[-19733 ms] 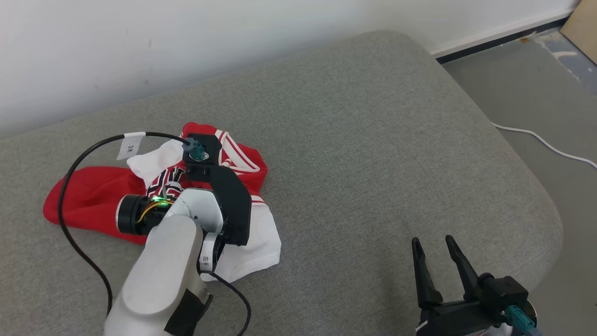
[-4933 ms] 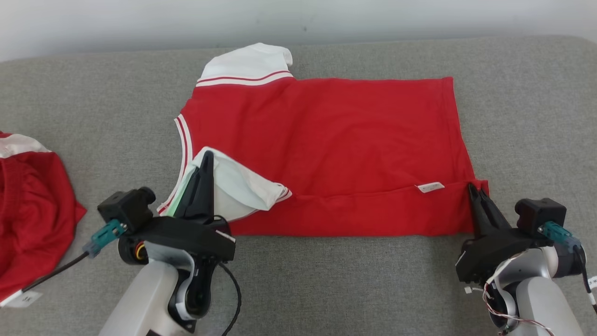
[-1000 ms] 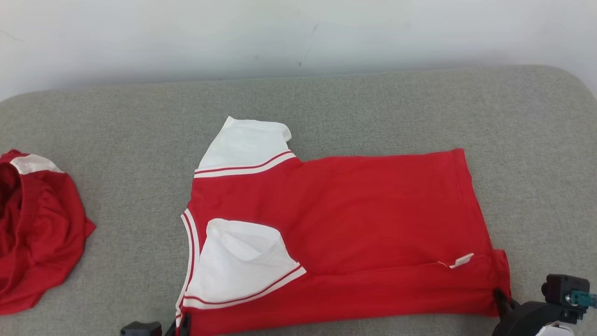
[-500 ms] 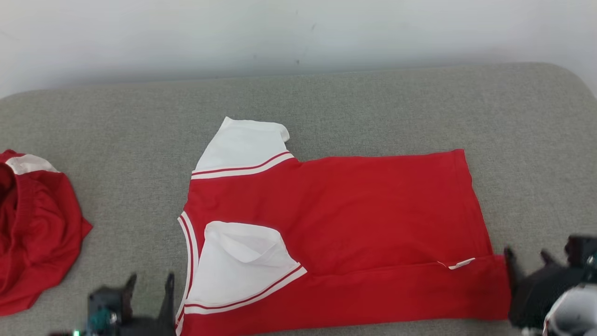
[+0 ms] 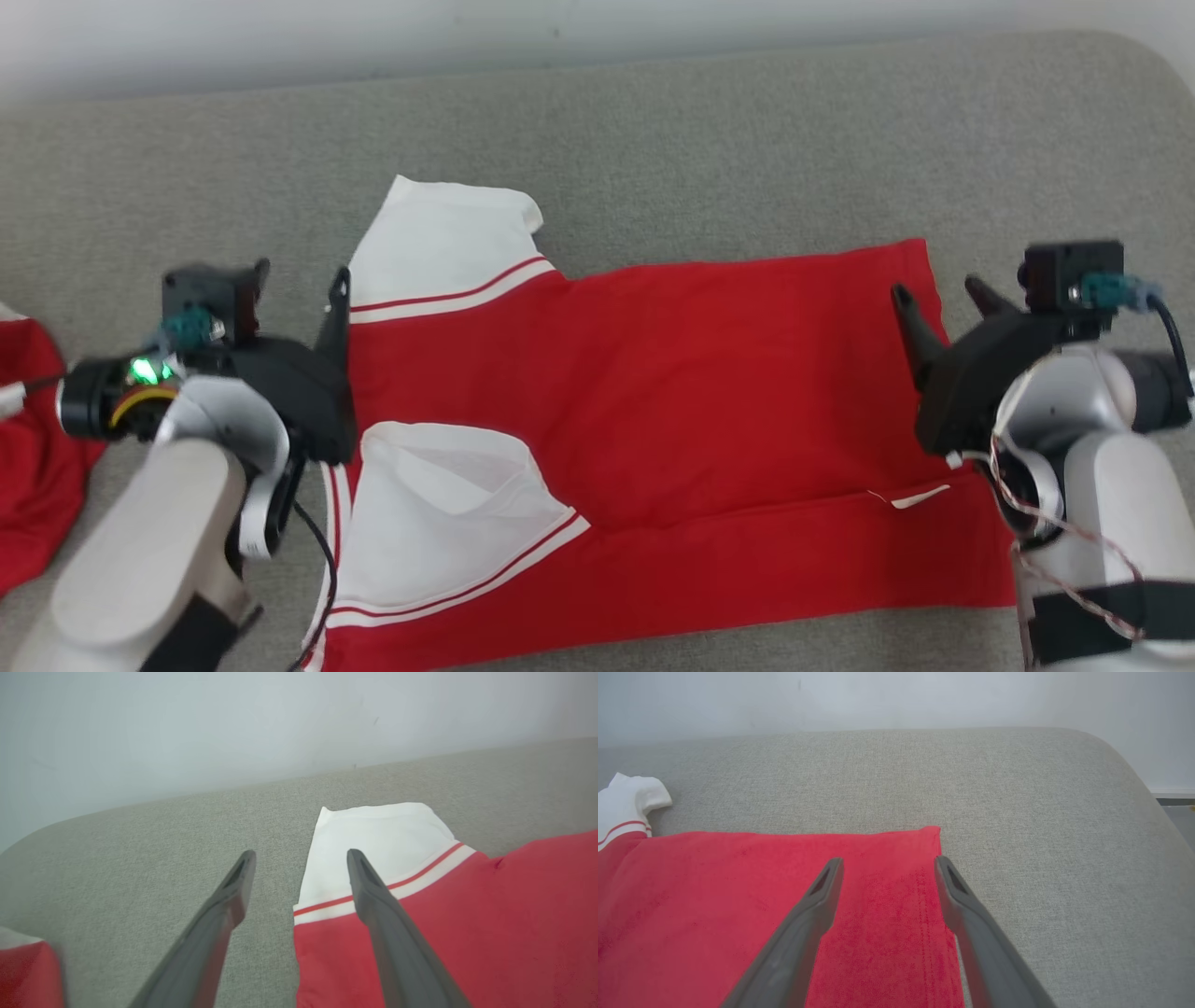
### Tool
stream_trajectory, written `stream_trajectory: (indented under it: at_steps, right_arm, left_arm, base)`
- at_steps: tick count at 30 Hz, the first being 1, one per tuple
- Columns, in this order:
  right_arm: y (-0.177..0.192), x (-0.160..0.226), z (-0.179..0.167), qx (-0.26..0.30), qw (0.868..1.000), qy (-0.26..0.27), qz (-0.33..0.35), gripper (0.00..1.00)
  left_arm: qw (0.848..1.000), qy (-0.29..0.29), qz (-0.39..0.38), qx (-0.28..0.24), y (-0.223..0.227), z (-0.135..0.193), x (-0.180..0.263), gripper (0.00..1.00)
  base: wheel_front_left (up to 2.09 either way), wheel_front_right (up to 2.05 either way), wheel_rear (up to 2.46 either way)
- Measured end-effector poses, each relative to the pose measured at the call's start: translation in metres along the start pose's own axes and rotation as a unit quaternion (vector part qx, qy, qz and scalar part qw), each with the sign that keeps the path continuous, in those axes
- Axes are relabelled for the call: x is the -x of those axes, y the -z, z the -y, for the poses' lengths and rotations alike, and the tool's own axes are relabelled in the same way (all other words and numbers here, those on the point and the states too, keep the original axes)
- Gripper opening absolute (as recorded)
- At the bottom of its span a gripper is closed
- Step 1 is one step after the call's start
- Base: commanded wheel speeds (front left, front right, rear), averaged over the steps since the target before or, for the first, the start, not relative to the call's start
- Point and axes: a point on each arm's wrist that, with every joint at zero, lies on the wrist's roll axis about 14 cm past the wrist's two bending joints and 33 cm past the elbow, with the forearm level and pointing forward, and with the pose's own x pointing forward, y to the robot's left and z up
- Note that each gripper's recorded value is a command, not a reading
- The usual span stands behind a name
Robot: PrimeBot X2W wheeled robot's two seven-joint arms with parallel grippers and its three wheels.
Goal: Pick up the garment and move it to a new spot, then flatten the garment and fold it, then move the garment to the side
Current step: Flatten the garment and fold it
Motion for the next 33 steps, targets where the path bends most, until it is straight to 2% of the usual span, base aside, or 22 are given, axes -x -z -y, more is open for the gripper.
stream_trajectory:
  at_steps: [6,10,14,20,27,29,30,31,33]
  right_arm:
    - [-0.022,-0.030,-0.004,0.013,1.000,-0.009,0.020,1.00]
    - [-0.027,-0.045,-0.011,0.020,0.999,-0.019,0.021,1.00]
    - [-0.028,-0.053,-0.007,0.029,0.999,-0.016,0.022,1.00]
    - [-0.012,-0.064,0.003,0.038,0.999,-0.007,0.005,1.00]
    - [0.005,-0.069,0.012,0.039,0.999,0.002,-0.010,1.00]
    - [0.007,-0.071,0.012,0.039,0.999,0.002,-0.012,1.00]
    - [0.007,-0.071,0.012,0.039,0.999,0.002,-0.012,1.00]
    - [0.007,-0.072,0.011,0.039,0.999,0.001,-0.012,1.00]
    - [0.009,-0.072,0.010,0.040,0.999,0.000,-0.014,1.00]
  left_arm:
    - [1.000,0.002,-0.017,-0.017,-0.009,-0.008,-0.046,1.00]
    - [0.999,0.006,-0.050,-0.020,0.003,-0.010,-0.072,1.00]
    - [0.997,0.010,-0.071,0.000,0.012,-0.005,-0.096,1.00]
    - [0.993,0.022,-0.114,0.007,0.036,0.003,-0.128,1.00]
    - [0.990,0.029,-0.140,0.007,0.052,0.009,-0.144,0.98]
    - [0.988,0.030,-0.149,0.005,0.055,0.009,-0.146,0.74]
    - [0.988,0.031,-0.152,0.005,0.055,0.010,-0.146,0.65]
    - [0.988,0.032,-0.154,0.005,0.056,0.011,-0.146,0.48]
    - [0.987,0.033,-0.159,0.003,0.057,0.012,-0.145,0.00]
  base:
    - [0.00,0.00,0.00]
    - [0.00,0.00,0.00]
    - [0.00,0.00,0.00]
    - [0.00,0.00,0.00]
    - [0.00,0.00,0.00]
    - [0.00,0.00,0.00]
    - [0.00,0.00,0.00]
    - [0.00,0.00,0.00]
    - [0.00,0.00,0.00]
